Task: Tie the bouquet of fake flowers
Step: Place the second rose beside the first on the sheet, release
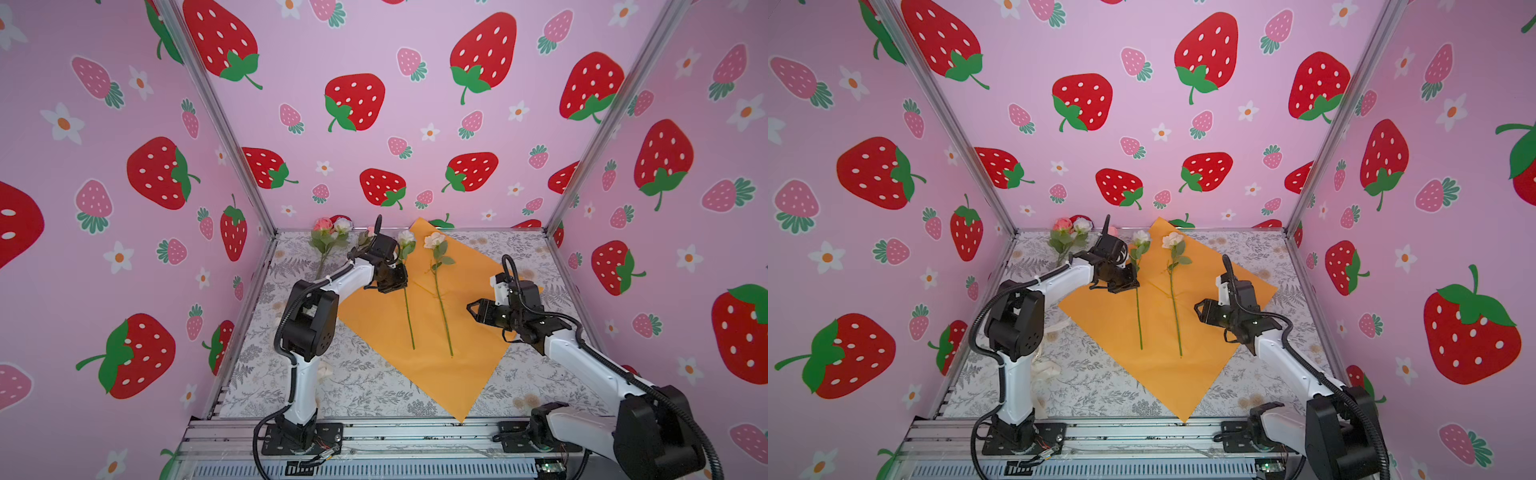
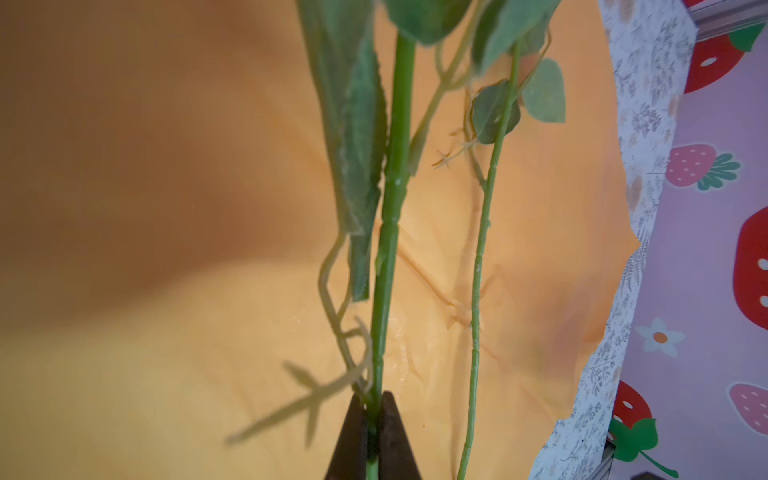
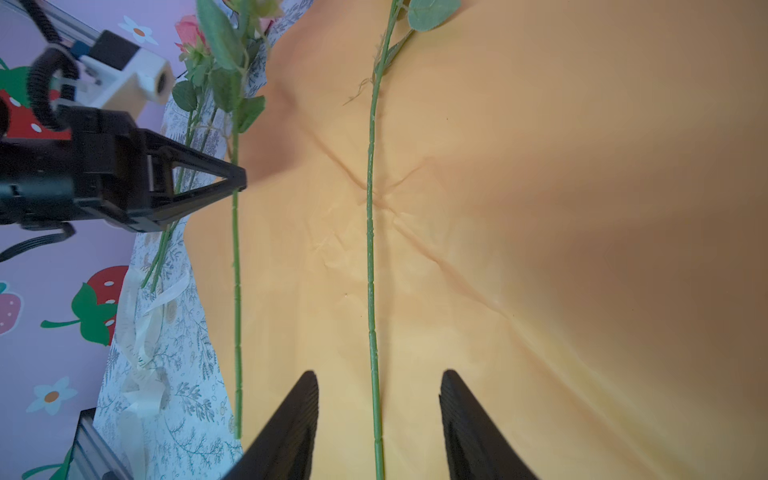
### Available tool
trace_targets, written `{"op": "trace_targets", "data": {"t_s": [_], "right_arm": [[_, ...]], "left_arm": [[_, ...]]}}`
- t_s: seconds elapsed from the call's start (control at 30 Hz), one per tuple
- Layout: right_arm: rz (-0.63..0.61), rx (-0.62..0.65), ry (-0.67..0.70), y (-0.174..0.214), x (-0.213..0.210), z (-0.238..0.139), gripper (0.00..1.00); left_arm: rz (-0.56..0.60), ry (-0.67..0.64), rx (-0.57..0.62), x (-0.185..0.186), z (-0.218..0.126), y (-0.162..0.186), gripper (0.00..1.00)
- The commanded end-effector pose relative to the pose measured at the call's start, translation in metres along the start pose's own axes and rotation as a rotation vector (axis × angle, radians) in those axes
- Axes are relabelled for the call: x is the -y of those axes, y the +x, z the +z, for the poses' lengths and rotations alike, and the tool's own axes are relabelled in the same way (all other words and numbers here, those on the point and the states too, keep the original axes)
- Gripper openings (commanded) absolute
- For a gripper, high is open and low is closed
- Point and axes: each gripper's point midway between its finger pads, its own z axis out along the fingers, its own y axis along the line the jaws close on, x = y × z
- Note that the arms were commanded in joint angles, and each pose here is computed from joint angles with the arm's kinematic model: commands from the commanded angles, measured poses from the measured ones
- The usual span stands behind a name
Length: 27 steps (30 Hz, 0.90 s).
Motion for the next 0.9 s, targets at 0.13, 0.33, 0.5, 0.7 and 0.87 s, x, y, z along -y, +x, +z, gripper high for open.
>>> {"op": "trace_targets", "data": {"t_s": [0.13,0.33,0.5,0.7,0.87], "right_arm": [[0.035,-0.024,-0.014,0.013,0.002,-0.001,0.51],[0.031,-0.046,-0.018,0.018,0.004,0.002,0.51],[0.03,-0.055,-0.019,0.02,0.004,0.004,0.51],[0.029,-0.057,-0.018,0.021,0.005,0.004,0.51],[0.028,-0.061,-0.02,0.021,0.005,0.005,0.51]], "left_arm": [[-0.101,0.118,0.026,0.044,0.03,-0.014,0.0],[-0.067,0.104,-0.007,0.051,0.051,-0.015,0.0],[-0.048,0.072,-0.045,0.052,0.067,-0.011,0.0],[-0.044,0.051,-0.073,0.052,0.076,0.0,0.02],[-0.014,0.016,-0.075,0.049,0.067,0.004,0.14]]}}
